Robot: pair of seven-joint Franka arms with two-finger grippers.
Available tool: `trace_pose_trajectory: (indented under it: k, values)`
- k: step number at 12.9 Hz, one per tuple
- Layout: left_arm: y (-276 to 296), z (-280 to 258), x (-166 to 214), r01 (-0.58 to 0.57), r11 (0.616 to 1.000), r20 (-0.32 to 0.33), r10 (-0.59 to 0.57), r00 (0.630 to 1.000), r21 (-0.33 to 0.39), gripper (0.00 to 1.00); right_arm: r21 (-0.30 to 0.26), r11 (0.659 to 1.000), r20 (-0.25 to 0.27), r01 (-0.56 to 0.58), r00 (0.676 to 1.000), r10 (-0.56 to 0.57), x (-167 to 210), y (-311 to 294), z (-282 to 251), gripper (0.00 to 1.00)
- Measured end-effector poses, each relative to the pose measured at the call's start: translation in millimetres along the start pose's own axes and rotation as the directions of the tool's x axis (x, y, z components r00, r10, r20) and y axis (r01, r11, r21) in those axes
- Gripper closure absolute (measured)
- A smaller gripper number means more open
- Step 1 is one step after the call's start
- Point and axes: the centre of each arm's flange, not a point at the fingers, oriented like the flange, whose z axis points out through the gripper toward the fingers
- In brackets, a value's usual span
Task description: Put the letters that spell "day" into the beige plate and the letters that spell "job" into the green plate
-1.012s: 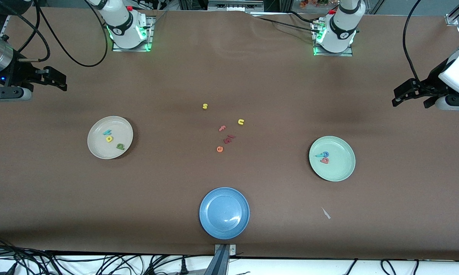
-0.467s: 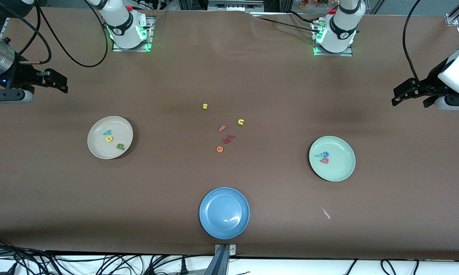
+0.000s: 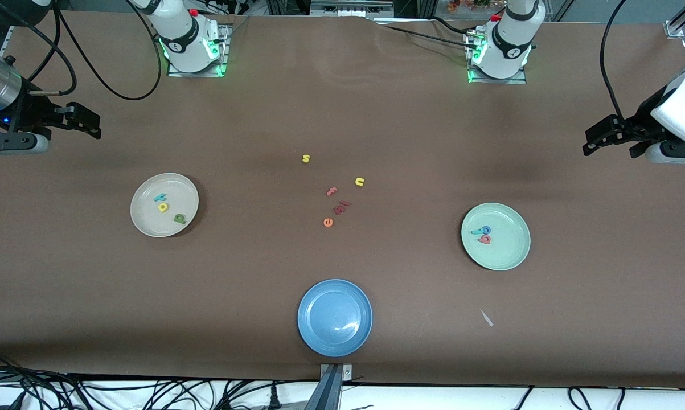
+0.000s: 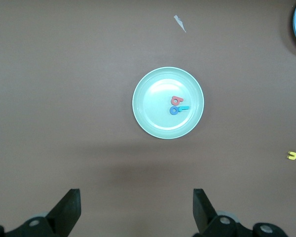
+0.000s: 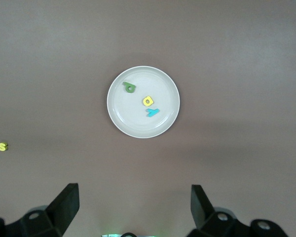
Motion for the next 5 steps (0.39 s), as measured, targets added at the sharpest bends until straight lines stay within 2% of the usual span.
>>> trace_pose_trajectory:
  k: [5]
  values:
    - [0.0,-1.3,0.2,0.000,1.000,-0.003,0.000,1.000,0.000,0.00,0.000,1.000,0.003,-0.001,1.000,0.001,0.9,0.7,1.7,0.00]
